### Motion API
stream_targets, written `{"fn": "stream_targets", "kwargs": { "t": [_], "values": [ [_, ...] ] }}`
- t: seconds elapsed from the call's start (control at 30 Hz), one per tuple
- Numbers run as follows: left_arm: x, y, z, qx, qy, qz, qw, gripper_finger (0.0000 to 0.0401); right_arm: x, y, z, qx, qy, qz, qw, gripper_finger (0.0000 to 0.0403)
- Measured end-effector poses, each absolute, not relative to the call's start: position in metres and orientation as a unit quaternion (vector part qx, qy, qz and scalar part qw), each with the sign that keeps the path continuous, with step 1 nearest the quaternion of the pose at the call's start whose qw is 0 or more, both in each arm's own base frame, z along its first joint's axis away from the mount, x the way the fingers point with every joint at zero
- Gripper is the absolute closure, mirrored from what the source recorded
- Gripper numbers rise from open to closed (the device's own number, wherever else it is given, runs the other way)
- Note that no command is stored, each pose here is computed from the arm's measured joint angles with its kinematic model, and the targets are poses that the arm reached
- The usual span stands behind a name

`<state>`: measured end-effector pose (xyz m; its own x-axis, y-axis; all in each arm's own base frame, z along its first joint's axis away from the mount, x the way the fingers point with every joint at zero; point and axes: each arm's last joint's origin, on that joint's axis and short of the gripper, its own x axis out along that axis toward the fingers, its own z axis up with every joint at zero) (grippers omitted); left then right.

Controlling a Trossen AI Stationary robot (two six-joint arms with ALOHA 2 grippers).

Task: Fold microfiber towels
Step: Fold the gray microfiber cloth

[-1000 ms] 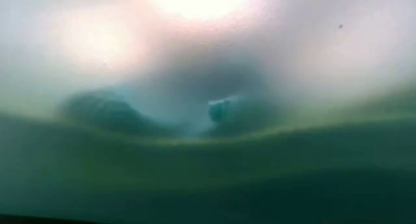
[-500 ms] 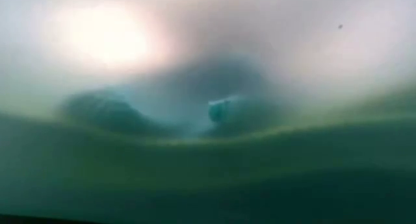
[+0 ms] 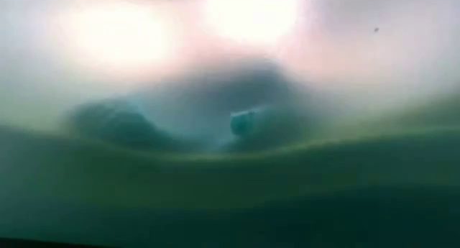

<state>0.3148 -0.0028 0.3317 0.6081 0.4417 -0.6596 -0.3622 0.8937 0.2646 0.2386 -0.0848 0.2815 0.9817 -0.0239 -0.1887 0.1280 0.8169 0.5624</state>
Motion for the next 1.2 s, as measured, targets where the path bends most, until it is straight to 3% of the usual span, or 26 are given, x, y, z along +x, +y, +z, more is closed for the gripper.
{"fn": "stream_targets", "kwargs": {
  "t": [0.27,0.4,0.5,0.7,0.9,1.2],
  "values": [
    [0.263,0.006,0.386,-0.008,0.285,0.245,0.926,0.0400,0.218,-0.055,0.308,0.336,0.068,0.027,0.939,0.0403],
    [0.248,-0.001,0.395,-0.014,0.278,0.214,0.936,0.0401,0.222,-0.034,0.315,0.341,0.050,0.077,0.936,0.0403],
    [0.230,0.000,0.401,0.016,0.287,0.235,0.929,0.0401,0.223,-0.032,0.325,0.320,0.013,0.090,0.943,0.0403],
    [0.193,0.025,0.421,0.081,0.261,0.333,0.902,0.0401,0.213,-0.072,0.375,0.184,-0.064,-0.011,0.981,0.0403],
    [0.160,0.055,0.438,0.113,0.241,0.407,0.874,0.0400,0.203,-0.122,0.419,0.077,-0.085,-0.136,0.984,0.0403],
    [0.151,0.076,0.445,0.095,0.212,0.381,0.895,0.0400,0.224,-0.144,0.412,0.129,-0.025,-0.107,0.986,0.0402]
  ]
}}
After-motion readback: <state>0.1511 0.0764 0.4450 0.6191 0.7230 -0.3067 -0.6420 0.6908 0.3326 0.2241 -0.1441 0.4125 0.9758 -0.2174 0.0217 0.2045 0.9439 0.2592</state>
